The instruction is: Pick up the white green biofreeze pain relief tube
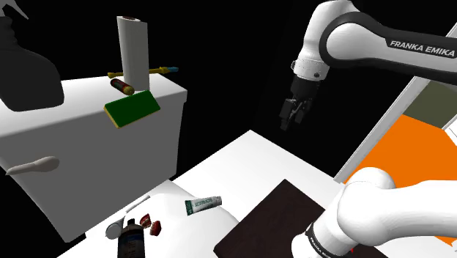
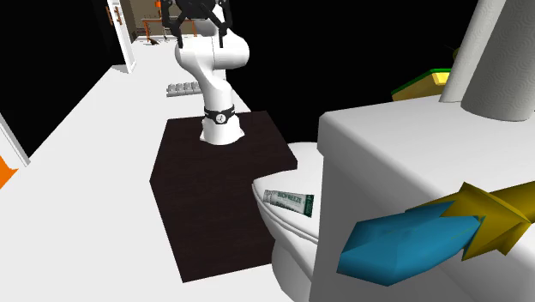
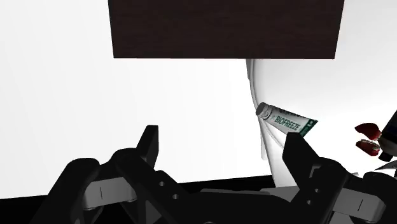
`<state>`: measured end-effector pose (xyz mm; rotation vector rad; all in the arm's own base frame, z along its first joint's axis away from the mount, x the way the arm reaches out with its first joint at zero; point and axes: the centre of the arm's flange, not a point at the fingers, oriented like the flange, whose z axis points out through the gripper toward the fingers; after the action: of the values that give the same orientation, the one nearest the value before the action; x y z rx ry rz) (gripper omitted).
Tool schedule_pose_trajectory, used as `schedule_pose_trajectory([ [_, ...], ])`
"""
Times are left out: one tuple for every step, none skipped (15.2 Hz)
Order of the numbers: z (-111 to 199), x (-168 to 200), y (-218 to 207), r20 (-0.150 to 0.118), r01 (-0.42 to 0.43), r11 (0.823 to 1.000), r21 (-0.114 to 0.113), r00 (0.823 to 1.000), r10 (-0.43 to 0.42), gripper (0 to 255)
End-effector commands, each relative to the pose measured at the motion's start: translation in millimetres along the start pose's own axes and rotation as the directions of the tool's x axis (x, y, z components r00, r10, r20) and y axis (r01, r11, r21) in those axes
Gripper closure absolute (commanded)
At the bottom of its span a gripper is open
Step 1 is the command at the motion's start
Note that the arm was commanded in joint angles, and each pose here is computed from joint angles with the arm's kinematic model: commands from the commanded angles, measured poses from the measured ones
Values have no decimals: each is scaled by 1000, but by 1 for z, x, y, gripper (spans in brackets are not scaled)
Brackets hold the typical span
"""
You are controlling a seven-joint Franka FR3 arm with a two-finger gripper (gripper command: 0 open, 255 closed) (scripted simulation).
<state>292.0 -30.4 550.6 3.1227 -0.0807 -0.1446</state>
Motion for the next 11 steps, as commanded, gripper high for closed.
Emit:
schedule_pose_trajectory([
  [0,0,0,0,0,1000,0,1000,0,0],
  [11,5,-3,-5,32,999,0,999,-32,0],
  [22,11,-6,-9,64,998,1,998,-64,0],
  [34,16,-9,-14,96,995,1,995,-96,0],
  [45,22,-13,-19,128,992,1,992,-128,0],
  [56,27,-17,-23,160,987,1,987,-160,0],
  [67,32,-20,-28,191,982,0,981,-191,0],
  [78,37,-24,-32,223,975,0,974,-223,0],
  [89,42,-29,-37,254,967,-1,967,-254,0],
  [100,47,-33,-42,285,959,-2,958,-285,0],
  [111,52,-38,-46,315,949,-3,948,-315,0],
])
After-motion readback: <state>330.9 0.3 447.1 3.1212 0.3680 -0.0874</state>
